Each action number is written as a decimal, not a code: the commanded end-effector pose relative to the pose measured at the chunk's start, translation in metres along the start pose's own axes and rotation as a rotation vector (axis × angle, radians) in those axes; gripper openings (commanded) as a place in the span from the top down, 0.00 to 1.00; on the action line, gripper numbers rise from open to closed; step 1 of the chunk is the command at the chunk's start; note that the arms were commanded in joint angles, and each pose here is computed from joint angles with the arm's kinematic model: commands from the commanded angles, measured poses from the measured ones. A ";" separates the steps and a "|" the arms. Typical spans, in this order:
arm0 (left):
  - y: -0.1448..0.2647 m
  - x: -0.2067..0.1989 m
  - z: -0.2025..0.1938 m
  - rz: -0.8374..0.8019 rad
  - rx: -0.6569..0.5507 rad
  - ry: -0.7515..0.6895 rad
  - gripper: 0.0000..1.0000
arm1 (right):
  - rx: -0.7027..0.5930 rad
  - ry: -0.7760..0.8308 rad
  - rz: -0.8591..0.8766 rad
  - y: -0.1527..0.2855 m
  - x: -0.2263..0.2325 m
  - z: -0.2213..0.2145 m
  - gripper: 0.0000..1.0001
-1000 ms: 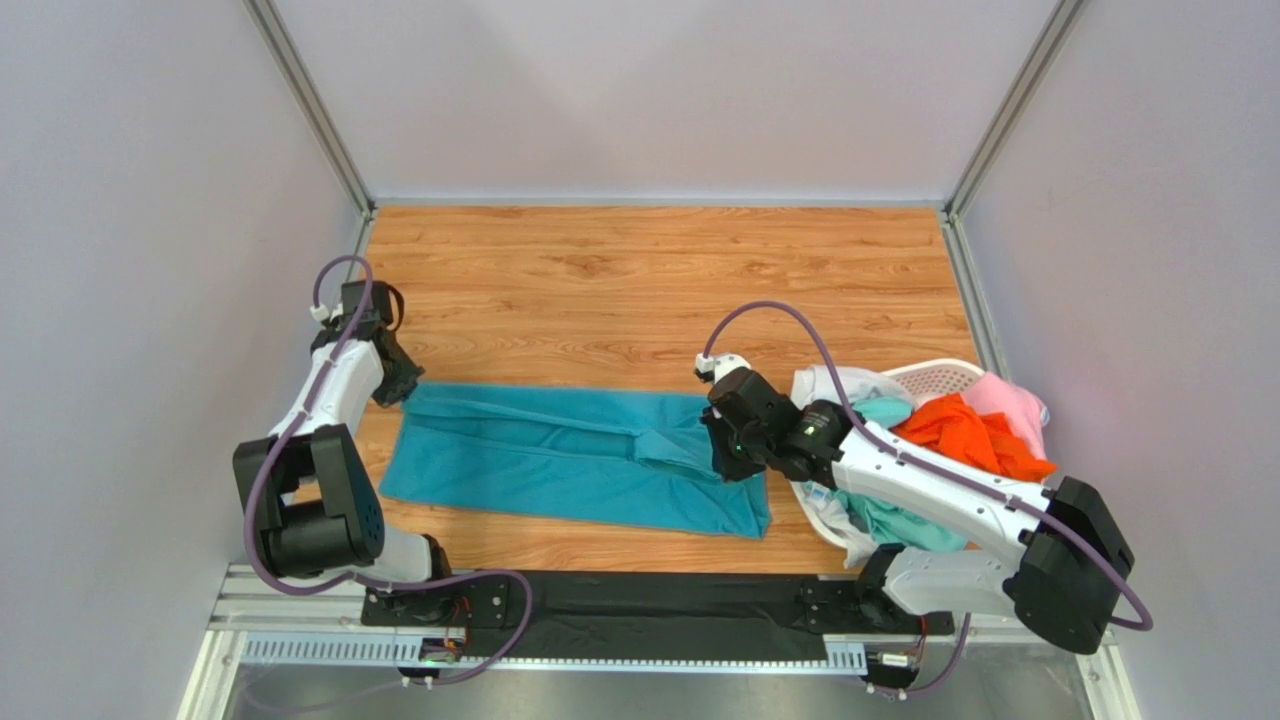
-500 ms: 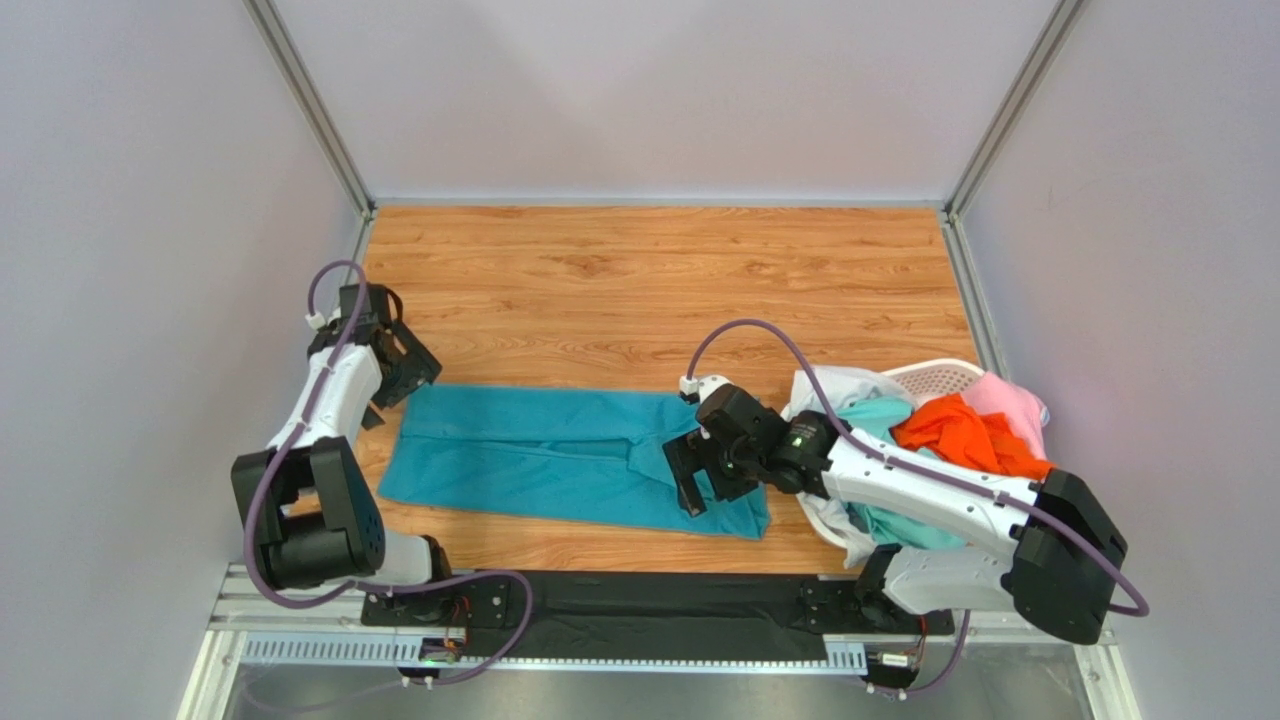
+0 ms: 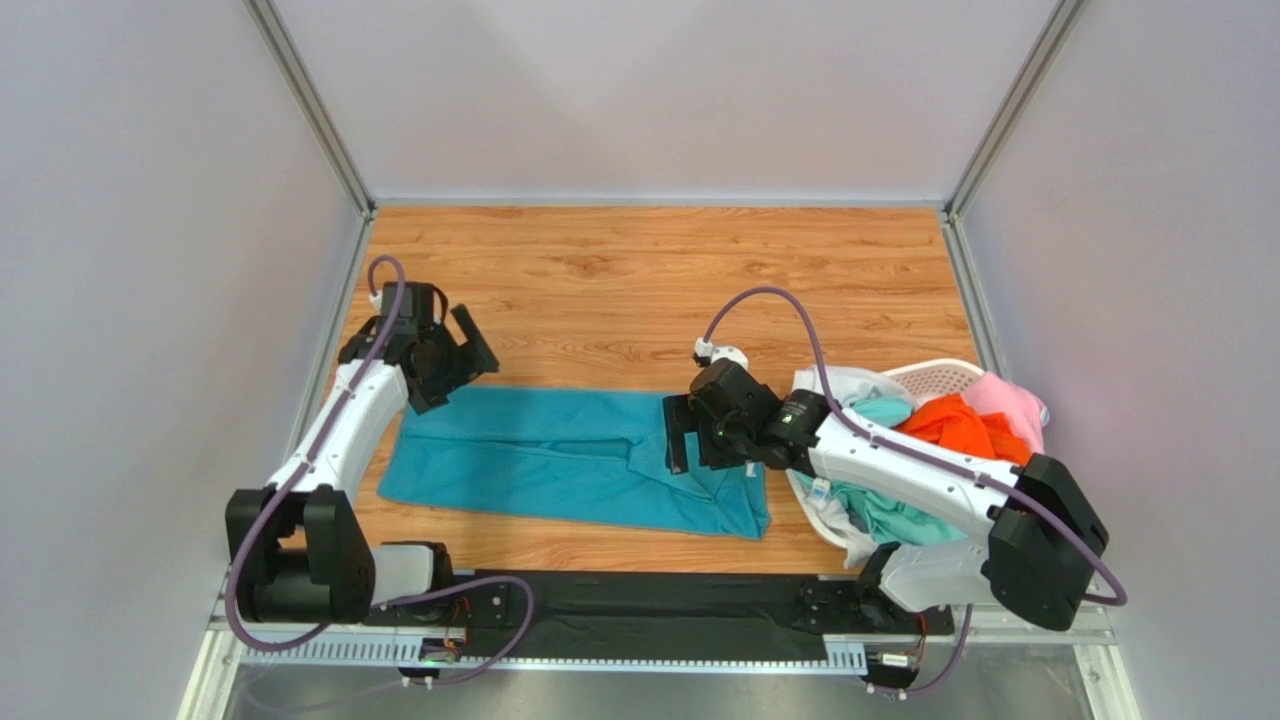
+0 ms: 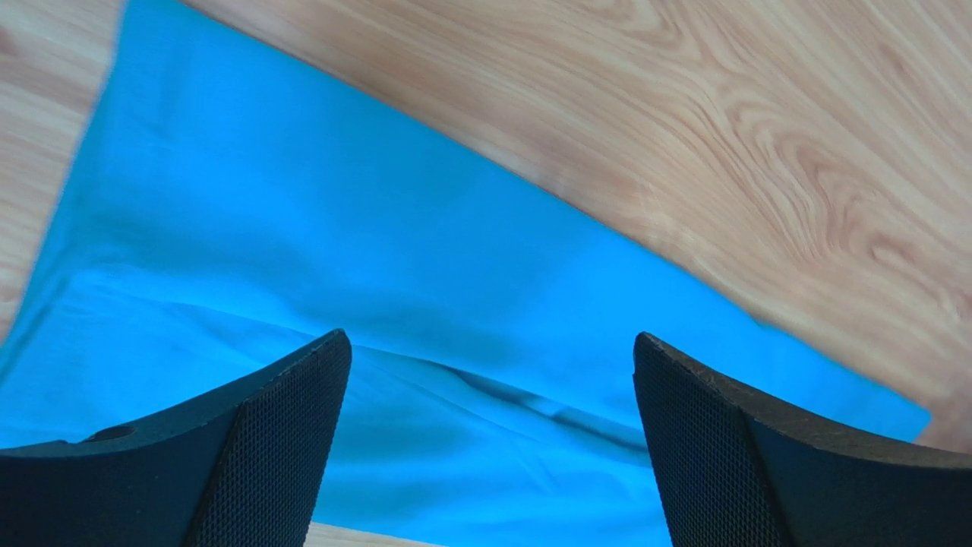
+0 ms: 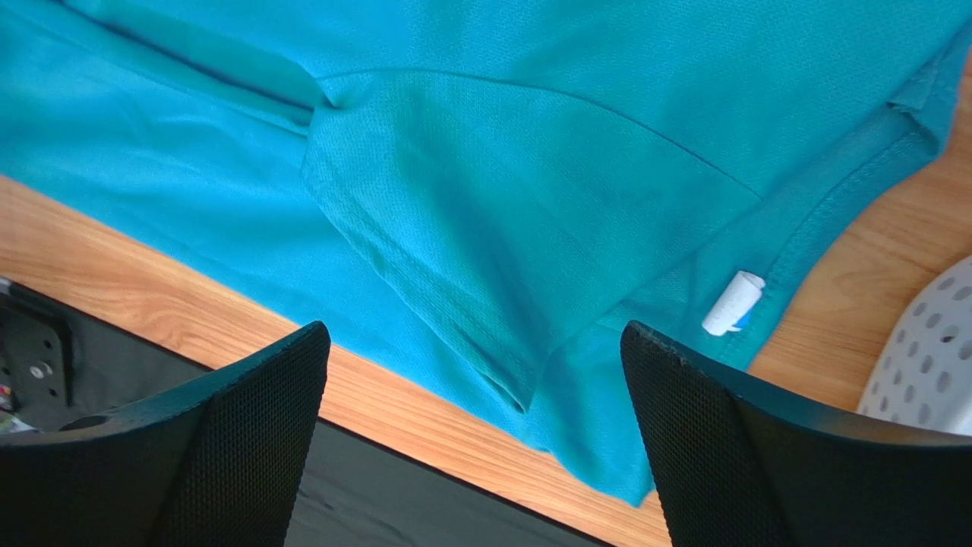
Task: Fold and stack the t-shirts
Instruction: Fold the tshirt
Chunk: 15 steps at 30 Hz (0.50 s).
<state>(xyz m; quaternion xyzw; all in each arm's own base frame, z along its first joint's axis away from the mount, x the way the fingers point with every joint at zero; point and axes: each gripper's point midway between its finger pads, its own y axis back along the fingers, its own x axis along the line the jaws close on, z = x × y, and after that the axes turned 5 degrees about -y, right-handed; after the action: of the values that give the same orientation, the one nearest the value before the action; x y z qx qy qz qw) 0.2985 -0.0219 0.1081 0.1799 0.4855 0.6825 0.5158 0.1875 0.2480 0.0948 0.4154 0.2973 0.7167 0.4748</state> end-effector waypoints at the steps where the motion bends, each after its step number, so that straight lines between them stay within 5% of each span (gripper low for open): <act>1: 0.006 -0.025 -0.018 -0.110 0.007 -0.055 0.00 | -0.019 -0.116 0.063 -0.007 0.019 0.011 0.00; 15: -0.036 -0.017 -0.088 -0.119 0.212 -0.089 0.00 | 0.123 -0.300 0.020 -0.060 -0.013 -0.027 0.00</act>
<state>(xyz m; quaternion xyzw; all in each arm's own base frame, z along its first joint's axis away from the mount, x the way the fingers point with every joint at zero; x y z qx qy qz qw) 0.2528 -0.0690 0.0405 0.2494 0.5355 0.6024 0.5367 0.1803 0.2452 0.0307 0.5131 0.2996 0.6353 0.4933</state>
